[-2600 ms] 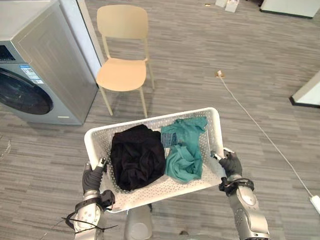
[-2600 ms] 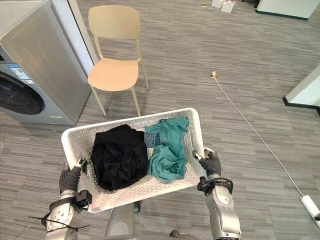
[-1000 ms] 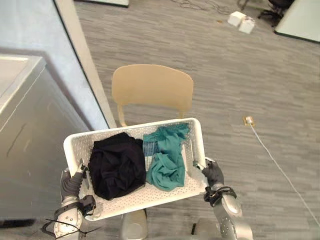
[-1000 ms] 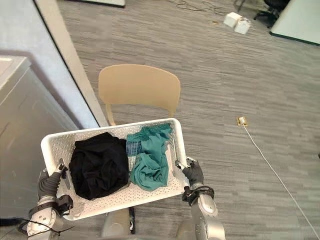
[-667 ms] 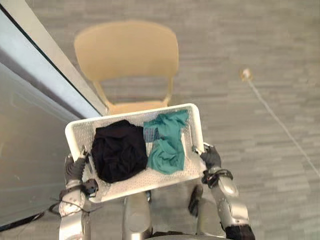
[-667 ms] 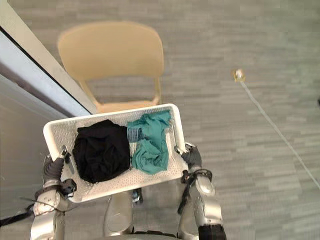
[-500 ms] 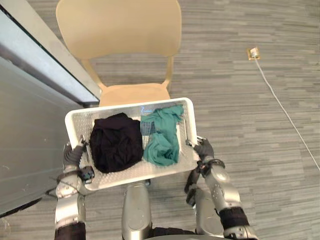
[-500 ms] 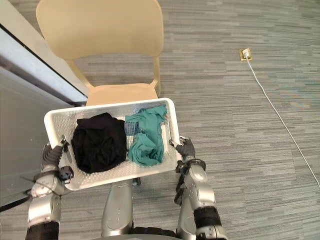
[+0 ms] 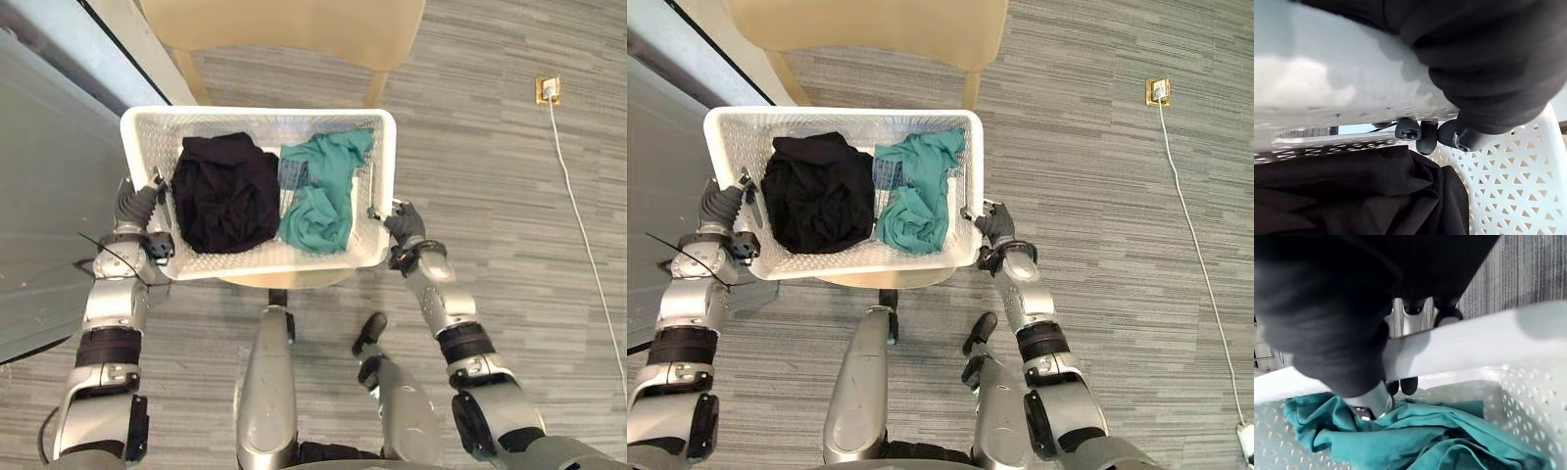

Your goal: Pick up the laundry basket with both hands and put the clothes into the washing machine.

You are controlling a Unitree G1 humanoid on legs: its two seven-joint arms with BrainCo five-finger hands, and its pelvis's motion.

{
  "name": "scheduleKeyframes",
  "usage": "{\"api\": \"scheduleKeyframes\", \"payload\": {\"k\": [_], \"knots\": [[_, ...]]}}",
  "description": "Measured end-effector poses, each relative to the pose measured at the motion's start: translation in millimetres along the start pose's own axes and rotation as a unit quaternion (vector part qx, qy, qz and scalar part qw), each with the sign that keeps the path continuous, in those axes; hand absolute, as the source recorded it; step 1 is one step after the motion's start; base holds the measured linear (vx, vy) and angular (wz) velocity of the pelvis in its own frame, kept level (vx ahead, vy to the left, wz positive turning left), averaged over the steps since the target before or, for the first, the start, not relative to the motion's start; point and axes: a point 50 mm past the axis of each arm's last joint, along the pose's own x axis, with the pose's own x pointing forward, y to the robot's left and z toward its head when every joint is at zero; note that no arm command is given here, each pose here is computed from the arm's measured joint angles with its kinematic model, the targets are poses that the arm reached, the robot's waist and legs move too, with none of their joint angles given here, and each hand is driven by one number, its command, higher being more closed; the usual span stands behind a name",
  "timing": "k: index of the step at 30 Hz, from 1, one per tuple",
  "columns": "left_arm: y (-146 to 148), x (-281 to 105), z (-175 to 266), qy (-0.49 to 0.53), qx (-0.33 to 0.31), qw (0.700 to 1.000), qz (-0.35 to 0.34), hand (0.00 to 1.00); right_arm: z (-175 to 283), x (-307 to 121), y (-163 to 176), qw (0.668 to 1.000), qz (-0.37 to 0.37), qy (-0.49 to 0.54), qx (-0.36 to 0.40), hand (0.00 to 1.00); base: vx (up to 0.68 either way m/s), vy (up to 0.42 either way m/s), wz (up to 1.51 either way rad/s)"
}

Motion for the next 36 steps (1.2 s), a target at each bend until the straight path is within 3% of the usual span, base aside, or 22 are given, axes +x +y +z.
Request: {"api": "scheduleKeyframes", "payload": {"k": [1,12,16,18,30,36], "knots": [[-4,2,1,0.000,-0.003,1.000,-0.006,0.00,3,1,-3,1.000,-0.002,-0.003,-0.003,0.00,-0.06,-0.027,0.04],[36,20,17,0.011,0.045,0.998,0.042,0.00,8,7,-18,0.999,-0.017,-0.003,-0.032,0.00,-0.03,-0.014,0.01],[96,17,45,-0.017,0.053,0.985,0.163,0.00,0,-1,-70,0.991,-0.127,0.030,-0.038,0.00,-0.02,-0.034,0.04],[111,14,53,-0.024,0.055,0.979,0.195,0.00,-4,-6,-82,0.987,-0.151,0.038,-0.036,0.00,-0.05,-0.073,0.02],[114,5,41,-0.012,0.068,0.980,0.189,0.00,-27,-29,-105,0.979,-0.192,0.061,-0.017,0.00,-0.05,-0.038,-0.03],[130,-48,8,-0.012,0.068,0.975,0.210,0.00,-65,-73,-129,0.966,-0.241,0.096,0.019,0.00,0.04,-0.023,-0.16]]}}
